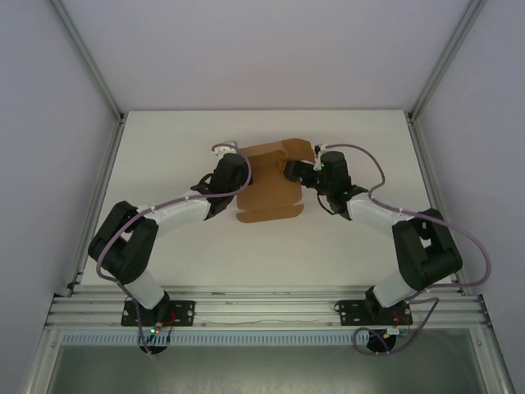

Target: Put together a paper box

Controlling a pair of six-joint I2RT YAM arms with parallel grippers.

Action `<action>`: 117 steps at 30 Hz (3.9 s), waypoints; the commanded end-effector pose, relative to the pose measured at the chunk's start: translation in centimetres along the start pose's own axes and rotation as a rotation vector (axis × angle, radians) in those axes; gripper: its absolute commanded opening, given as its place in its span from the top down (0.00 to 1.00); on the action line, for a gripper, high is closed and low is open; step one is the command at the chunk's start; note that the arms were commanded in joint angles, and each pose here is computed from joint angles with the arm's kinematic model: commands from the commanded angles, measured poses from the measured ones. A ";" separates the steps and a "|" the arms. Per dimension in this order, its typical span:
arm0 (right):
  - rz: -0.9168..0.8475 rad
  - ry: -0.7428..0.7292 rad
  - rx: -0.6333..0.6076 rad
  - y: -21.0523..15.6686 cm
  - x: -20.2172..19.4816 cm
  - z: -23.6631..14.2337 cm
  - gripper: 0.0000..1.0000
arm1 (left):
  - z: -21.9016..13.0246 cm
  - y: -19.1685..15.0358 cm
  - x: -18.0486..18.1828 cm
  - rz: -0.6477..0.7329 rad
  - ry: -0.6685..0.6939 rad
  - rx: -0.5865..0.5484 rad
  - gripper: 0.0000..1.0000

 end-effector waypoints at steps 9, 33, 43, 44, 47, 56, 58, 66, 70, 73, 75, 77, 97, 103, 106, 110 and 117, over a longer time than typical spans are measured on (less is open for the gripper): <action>0.129 0.245 0.073 0.4 3.2 -0.1 0.72 | -1.0 1.2 -0.3 -0.049 -0.043 -0.068 1.00; -0.116 -0.101 -0.040 0.2 0.2 -9.8 0.13 | -1.4 0.7 1.4 0.036 -0.014 -0.053 1.00; -0.120 -0.093 -0.061 4.6 -2.4 -11.6 0.13 | -1.5 0.4 0.9 0.084 -0.070 -0.044 1.00; -0.169 -0.062 -0.013 4.5 -2.1 -11.1 0.17 | -1.5 0.4 0.9 0.084 -0.072 -0.044 1.00; -0.269 0.050 0.106 4.2 -1.3 -9.5 0.25 | -1.5 0.4 0.8 0.091 -0.079 -0.041 1.00; -0.438 0.259 0.250 3.3 0.0 -7.3 0.36 | -1.3 0.4 0.1 0.127 -0.129 -0.033 1.00; -0.461 0.297 0.290 3.1 0.4 -7.0 0.41 | -1.2 0.5 0.0 0.135 -0.128 -0.025 1.00; -0.585 0.330 0.342 1.6 2.5 -5.2 0.40 | -0.7 0.3 -0.4 0.143 -0.145 0.000 1.00; -0.601 0.291 0.289 2.0 3.3 -4.1 0.40 | -0.8 0.2 -0.5 0.145 -0.156 0.008 1.00; -0.627 0.199 0.212 2.7 3.6 -3.1 0.40 | -0.7 0.3 -0.5 0.148 -0.155 0.011 1.00; -0.645 0.158 0.165 3.0 4.0 -2.5 0.39 | -0.6 0.2 -0.5 0.151 -0.148 0.018 1.00; -0.657 0.145 0.139 3.0 4.5 -2.1 0.40 | -0.5 0.1 -0.6 0.153 -0.139 0.024 1.00; -0.445 -0.733 -0.278 3.8 3.7 1.5 0.95 | -1.0 1.7 -1.1 0.050 0.070 0.027 1.00; -0.429 -0.948 -0.363 4.4 2.4 1.6 1.00 | -0.9 1.7 -0.4 -0.011 0.148 0.041 1.00; -0.464 -1.040 -0.378 4.6 2.1 1.8 1.00 | -0.7 1.4 -0.1 -0.027 0.166 0.056 1.00; -0.492 -1.064 -0.344 4.2 1.8 2.4 1.00 | -0.5 1.2 -0.1 -0.034 0.167 0.066 1.00; -0.477 -0.836 -0.236 3.2 2.4 3.8 1.00 | -0.3 1.2 -0.5 -0.026 0.129 0.076 1.00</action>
Point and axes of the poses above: each hand's point on the last joint's axis, 136 mm out from that joint toward the fingers, its own z axis out along the fingers, its own x axis along the line the jaws close on, y = z × x, the point moved 7 cm from there along -z, back along the fingers, and after that the axes turned 4 degrees about z, right-handed, at the moved point
